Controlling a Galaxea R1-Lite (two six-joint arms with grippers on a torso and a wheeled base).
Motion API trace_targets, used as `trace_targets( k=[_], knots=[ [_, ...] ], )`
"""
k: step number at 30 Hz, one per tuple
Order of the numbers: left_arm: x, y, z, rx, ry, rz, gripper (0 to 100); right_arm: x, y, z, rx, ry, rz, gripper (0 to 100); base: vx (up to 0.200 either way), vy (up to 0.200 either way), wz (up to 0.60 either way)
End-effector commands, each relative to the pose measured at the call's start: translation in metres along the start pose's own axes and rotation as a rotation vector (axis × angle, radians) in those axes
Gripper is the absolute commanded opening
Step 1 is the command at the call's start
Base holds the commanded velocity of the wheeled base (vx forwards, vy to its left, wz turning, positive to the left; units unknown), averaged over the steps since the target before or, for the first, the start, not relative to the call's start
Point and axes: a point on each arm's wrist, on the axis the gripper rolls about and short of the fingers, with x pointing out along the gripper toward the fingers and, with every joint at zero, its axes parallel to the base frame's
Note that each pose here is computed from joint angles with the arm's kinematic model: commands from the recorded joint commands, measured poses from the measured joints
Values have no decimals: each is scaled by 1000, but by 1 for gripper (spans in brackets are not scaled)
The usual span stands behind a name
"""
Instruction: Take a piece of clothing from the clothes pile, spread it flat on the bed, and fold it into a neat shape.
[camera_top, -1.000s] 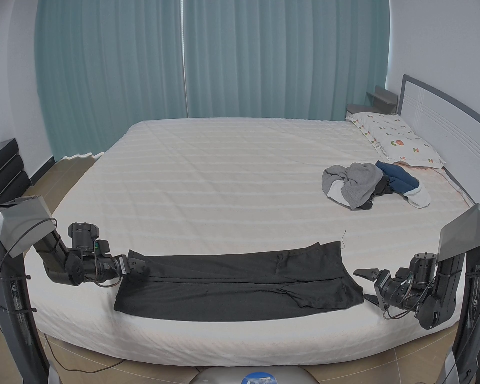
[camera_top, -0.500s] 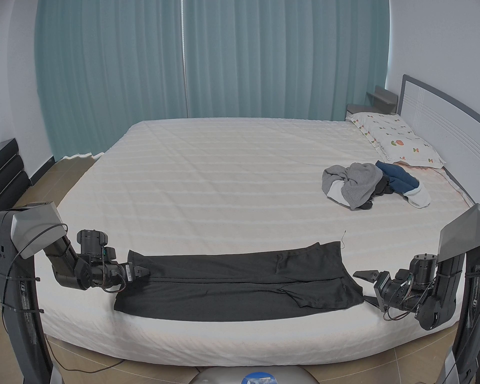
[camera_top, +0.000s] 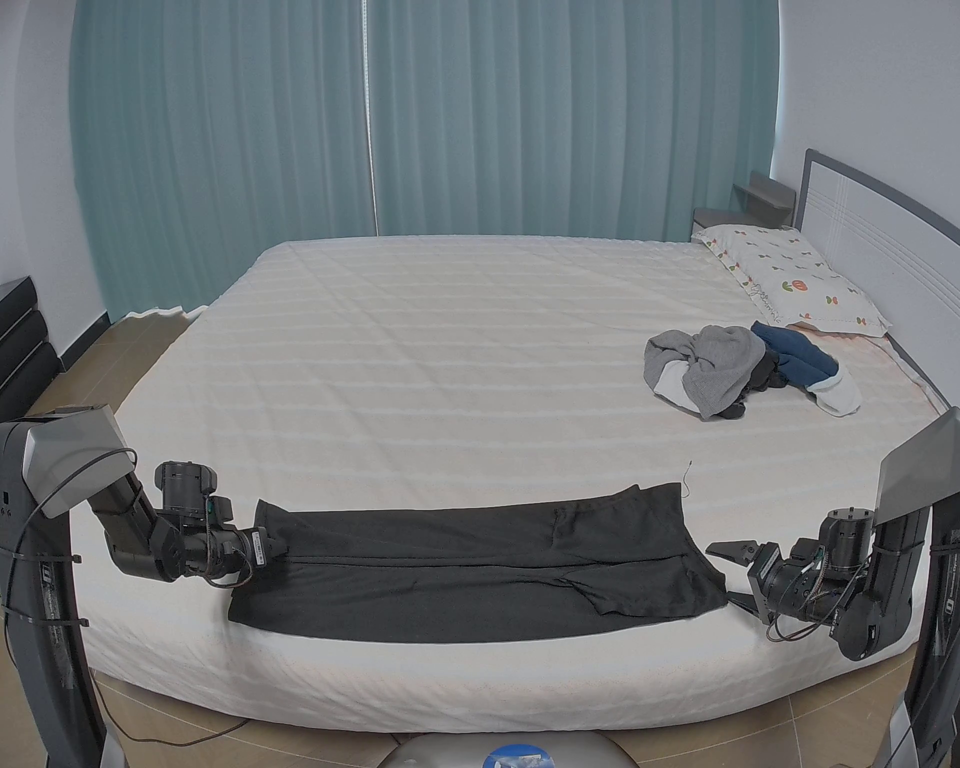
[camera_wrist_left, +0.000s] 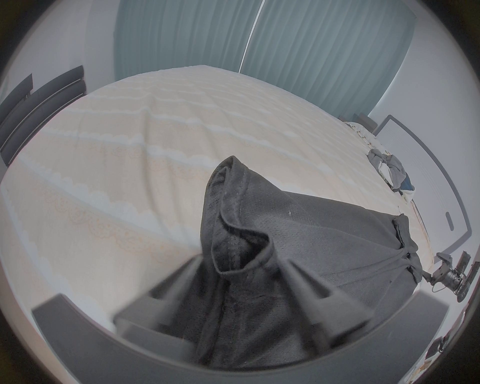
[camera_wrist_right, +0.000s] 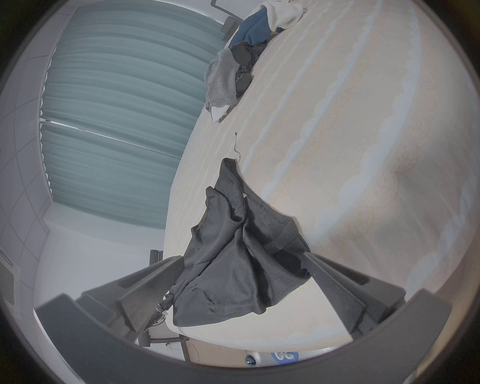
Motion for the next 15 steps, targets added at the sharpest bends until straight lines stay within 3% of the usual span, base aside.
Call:
trace_targets(
  k=[1,15],
  knots=[
    [-1,-1,1,2,-6,-1,0,0,1,1,-6,-7,10,100,0,0,0],
    [-17,-7,15,15,-57,-6,0,0,1,1,-6,-8,11,100,0,0,0]
  ],
)
